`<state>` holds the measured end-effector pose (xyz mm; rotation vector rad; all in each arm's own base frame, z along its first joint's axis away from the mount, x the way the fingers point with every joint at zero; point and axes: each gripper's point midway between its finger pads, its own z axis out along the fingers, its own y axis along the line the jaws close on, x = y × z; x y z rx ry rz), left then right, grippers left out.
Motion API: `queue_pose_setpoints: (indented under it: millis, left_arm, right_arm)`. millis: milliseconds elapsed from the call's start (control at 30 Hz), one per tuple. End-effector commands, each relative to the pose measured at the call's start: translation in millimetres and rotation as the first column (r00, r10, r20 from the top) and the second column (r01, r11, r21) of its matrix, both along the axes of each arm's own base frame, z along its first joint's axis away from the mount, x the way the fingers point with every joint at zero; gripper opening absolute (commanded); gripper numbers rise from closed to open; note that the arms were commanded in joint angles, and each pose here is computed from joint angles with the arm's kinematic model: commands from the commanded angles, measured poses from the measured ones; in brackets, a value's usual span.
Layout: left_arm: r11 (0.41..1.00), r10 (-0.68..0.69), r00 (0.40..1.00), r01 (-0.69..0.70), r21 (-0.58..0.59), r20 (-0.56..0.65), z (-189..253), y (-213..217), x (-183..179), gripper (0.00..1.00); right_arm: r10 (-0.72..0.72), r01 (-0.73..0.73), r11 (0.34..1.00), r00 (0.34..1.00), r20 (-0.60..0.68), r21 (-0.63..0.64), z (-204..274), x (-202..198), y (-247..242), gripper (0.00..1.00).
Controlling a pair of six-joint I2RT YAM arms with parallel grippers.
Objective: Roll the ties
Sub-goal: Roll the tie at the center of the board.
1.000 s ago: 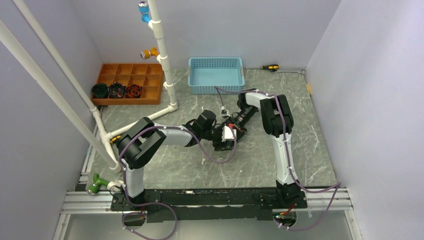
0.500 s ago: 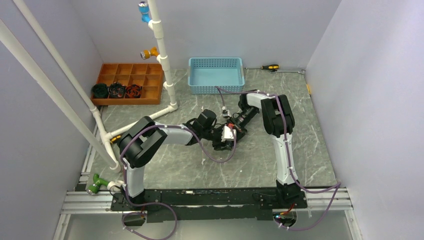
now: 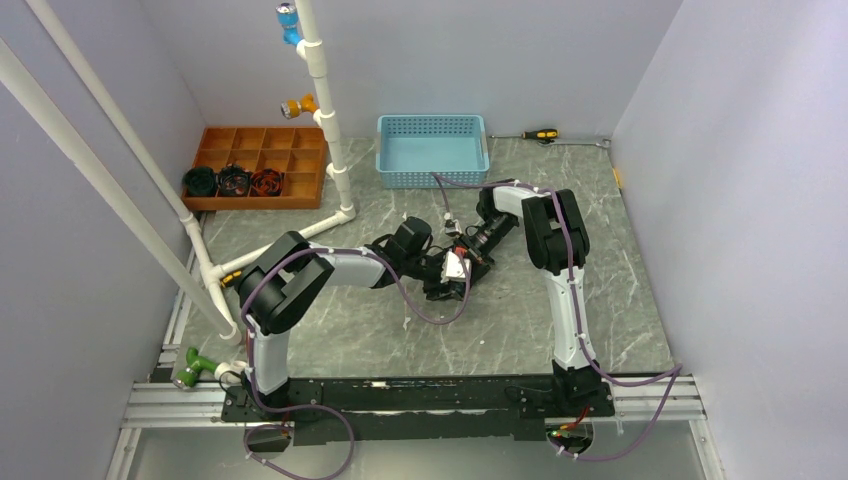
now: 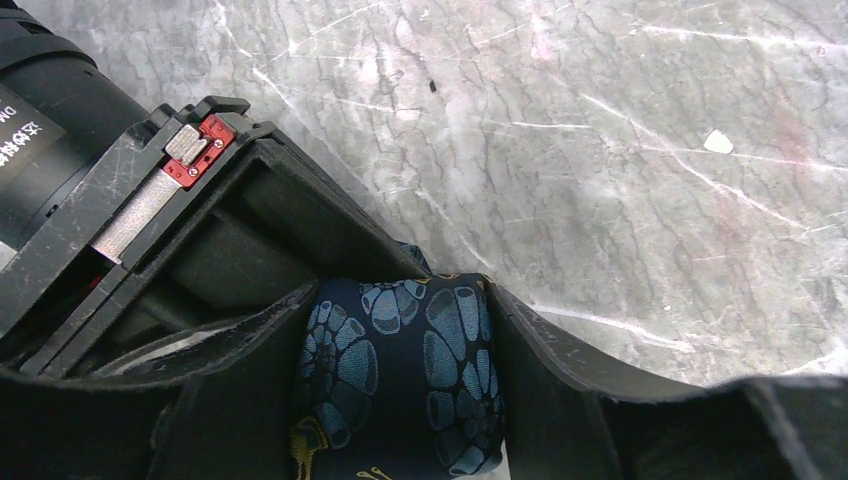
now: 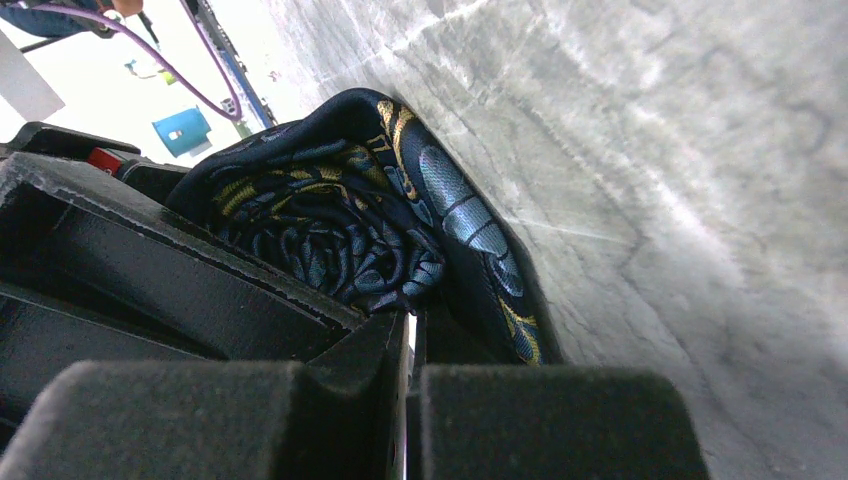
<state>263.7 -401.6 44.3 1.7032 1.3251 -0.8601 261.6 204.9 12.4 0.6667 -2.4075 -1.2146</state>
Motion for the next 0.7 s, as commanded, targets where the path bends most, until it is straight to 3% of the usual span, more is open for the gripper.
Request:
queue_pose_setpoints:
  millis: [0,67,200,300,533,667]
  left_arm:
    - [0.967,0.118,0.988,-0.092,0.240,-0.099,-66.8,47.4,-2.6,0.62]
    - [0.964,0.119,0.988,-0.091,0.248,-0.100,-67.9,49.0,-3.1,0.58]
    - [0.962,0.124,0.989,-0.099,0.253,-0.085,-69.6,56.1,-3.6,0.71]
    - [0.961,0.124,0.989,-0.101,0.259,-0.075,-71.0,59.2,-3.7,0.73]
    - [0.963,0.132,0.990,-0.116,0.241,-0.050,-65.3,58.4,1.1,0.62]
    - [0.976,0.121,0.993,-0.116,0.186,-0.015,-50.8,62.0,-1.6,0.76]
  right_arm:
    - [0.044,-0.041,0.998,0.996,0.077,-0.039,-15.1,4.3,-3.8,0.00]
    - [0.044,-0.041,0.998,0.996,0.075,-0.040,-15.1,4.0,-4.0,0.00]
    - [0.041,-0.038,0.998,0.996,0.073,-0.042,-15.2,3.6,-4.8,0.00]
    - [0.039,-0.036,0.999,0.997,0.071,-0.041,-15.6,3.7,-4.1,0.00]
    - [0.041,-0.038,0.998,0.996,0.074,-0.046,-15.7,5.1,-4.2,0.00]
    - [0.039,-0.036,0.998,0.997,0.073,-0.050,-16.8,4.1,-4.5,0.00]
